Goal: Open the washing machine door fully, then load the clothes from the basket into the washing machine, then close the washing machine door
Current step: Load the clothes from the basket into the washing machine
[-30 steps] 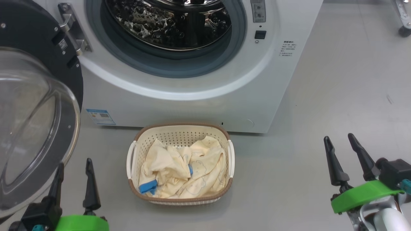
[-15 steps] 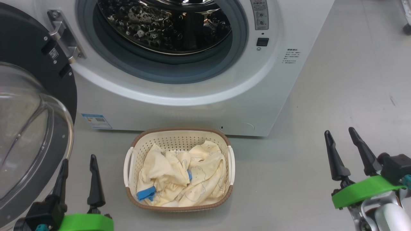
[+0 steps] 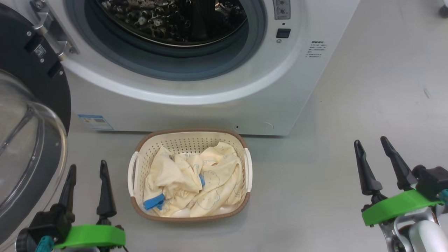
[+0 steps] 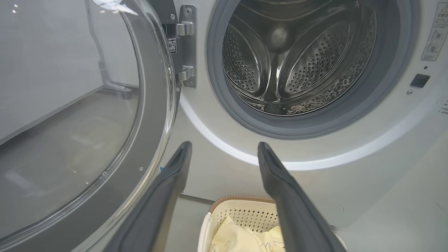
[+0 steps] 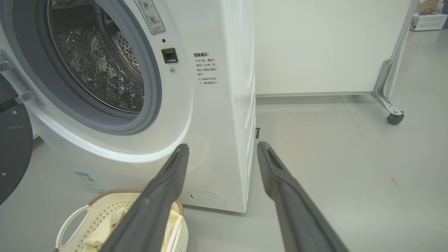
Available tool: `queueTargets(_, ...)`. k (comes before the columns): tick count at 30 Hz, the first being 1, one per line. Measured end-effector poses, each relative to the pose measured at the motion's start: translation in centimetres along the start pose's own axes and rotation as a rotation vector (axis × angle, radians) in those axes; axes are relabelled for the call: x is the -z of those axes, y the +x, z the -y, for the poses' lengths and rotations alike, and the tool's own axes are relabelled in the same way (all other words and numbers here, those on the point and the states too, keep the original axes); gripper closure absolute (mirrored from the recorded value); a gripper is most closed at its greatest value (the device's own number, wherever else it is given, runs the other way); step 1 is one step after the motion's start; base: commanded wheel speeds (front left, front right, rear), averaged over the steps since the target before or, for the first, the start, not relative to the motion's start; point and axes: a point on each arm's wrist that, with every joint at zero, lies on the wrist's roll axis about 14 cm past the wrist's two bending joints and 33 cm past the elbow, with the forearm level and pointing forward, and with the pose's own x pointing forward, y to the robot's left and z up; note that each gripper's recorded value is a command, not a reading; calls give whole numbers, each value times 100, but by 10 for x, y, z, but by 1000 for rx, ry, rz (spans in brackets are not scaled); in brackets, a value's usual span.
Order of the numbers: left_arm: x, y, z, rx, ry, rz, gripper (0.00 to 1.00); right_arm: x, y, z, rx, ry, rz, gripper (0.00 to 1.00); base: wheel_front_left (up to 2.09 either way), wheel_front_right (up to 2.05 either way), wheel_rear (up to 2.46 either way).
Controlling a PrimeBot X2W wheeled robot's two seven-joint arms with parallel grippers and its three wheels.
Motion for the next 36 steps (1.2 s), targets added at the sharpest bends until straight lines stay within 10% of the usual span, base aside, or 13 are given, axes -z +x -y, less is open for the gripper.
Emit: queueTargets(36,140,128,57,213,-51,-292,0,61,60,26,59,11,-118,0,0,0,0)
